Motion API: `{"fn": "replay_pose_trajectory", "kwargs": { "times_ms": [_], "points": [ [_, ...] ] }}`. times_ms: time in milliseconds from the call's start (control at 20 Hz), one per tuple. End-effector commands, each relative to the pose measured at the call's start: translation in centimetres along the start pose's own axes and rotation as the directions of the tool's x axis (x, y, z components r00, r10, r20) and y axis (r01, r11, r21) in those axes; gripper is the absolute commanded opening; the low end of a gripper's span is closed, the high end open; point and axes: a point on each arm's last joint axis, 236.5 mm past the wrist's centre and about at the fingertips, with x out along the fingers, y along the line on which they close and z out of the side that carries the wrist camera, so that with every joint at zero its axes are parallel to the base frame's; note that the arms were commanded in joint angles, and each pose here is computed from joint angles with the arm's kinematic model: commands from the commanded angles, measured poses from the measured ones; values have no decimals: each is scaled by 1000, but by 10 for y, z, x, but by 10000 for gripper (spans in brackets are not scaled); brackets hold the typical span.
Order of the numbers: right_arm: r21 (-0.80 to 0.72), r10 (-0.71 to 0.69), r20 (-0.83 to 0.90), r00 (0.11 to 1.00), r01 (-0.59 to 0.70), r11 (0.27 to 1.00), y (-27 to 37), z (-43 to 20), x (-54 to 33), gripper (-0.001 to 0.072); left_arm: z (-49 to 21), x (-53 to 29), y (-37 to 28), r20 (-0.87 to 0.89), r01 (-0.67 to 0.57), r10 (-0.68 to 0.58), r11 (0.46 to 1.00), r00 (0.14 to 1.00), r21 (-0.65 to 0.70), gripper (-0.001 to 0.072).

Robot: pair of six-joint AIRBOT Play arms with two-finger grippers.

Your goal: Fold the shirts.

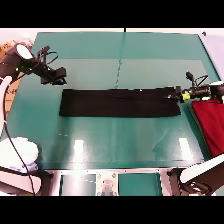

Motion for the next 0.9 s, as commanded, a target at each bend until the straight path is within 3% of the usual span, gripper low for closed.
{"fn": "replay_pose_trajectory", "kwargs": {
  "times_ms": [0, 150, 350, 600, 850],
  "points": [
    [-13, 5, -4, 1000, -5, 1000, 28, 4, -18, 17, 4, 6, -37, 24, 95, -97, 994, 995, 51, 22],
    [-61, -12, -16, 1000, 11, 998, 73, -5, -44, 18, -6, 50, -103, 34, 142, -149, 977, 988, 159, 22],
    [-140, -34, 12, 999, 35, 990, 146, -18, -72, 18, -68, 148, -213, -43, 273, -272, 918, 961, 287, 23],
    [-227, -43, 61, 997, 56, 972, 216, -29, -84, 18, -127, 210, -281, -119, 362, -342, 883, 932, 300, 23],
    [-267, -34, 7, 999, 35, 963, 244, -44, -63, 18, -129, 218, -299, -112, 411, -395, 879, 912, 244, 22]
  ]
}}
